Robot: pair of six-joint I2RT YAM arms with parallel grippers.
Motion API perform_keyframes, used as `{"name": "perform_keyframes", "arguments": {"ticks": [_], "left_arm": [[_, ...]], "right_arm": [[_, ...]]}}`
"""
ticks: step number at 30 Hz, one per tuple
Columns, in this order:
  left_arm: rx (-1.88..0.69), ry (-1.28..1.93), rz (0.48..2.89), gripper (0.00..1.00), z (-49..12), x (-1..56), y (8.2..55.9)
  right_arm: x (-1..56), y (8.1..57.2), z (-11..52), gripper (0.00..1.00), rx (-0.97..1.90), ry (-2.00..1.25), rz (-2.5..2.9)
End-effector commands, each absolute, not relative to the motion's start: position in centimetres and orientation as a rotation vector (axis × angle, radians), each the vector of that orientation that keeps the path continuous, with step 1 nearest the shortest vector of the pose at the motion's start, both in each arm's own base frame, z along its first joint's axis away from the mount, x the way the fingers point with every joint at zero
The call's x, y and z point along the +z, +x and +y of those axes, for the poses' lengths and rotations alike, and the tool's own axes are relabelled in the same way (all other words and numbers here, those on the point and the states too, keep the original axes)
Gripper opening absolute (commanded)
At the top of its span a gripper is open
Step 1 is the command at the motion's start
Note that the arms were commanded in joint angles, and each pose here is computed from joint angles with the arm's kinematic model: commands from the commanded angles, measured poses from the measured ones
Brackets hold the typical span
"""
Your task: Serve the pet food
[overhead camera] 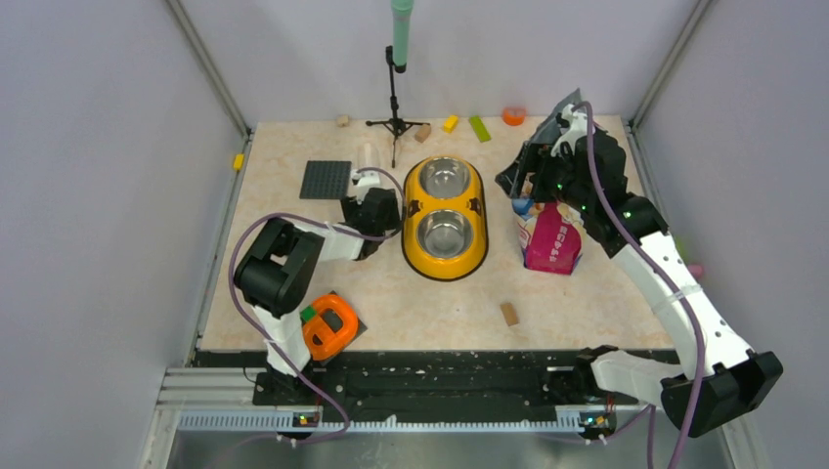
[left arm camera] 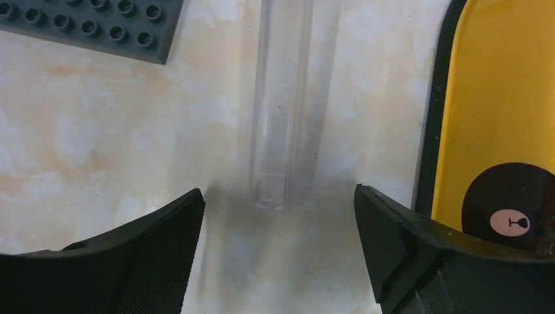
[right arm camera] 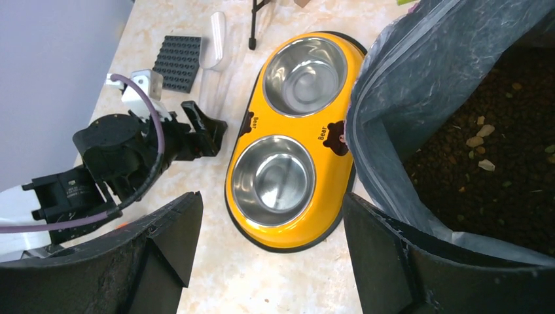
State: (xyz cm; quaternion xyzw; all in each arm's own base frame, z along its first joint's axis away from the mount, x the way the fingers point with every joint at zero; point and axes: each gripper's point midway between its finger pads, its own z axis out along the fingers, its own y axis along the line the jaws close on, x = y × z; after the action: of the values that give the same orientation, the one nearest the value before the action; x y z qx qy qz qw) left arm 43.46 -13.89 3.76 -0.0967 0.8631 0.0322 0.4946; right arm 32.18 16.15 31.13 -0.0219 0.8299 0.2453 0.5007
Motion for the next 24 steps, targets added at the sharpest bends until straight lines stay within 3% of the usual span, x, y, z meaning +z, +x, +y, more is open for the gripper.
{"name": "perform_keyframes", "arguments": {"ticks": [1, 7, 19, 24], "left_arm": [[-0.090, -0.228, 2.036, 0.87, -15.1, 5.2, 45.8], [-0.071, -0.219, 2.118, 0.81, -15.0, 4.4, 47.3], [-0.002, -0.185, 2.201, 0.83, -15.0, 3.0, 48.5], [0.011, -0.203, 2.212, 0.75, -14.6, 2.9, 48.7]], "right_arm": [[31.5, 32.3, 16.0, 0.79, 0.591, -0.068, 1.956], [31.3, 32.5, 16.4, 0.79, 0.618, -0.069, 1.949], [31.6, 32.7, 16.3, 0.79, 0.608, -0.064, 1.943], [31.9, 32.8, 16.4, 0.79, 0.612, -0.062, 1.940]]}}
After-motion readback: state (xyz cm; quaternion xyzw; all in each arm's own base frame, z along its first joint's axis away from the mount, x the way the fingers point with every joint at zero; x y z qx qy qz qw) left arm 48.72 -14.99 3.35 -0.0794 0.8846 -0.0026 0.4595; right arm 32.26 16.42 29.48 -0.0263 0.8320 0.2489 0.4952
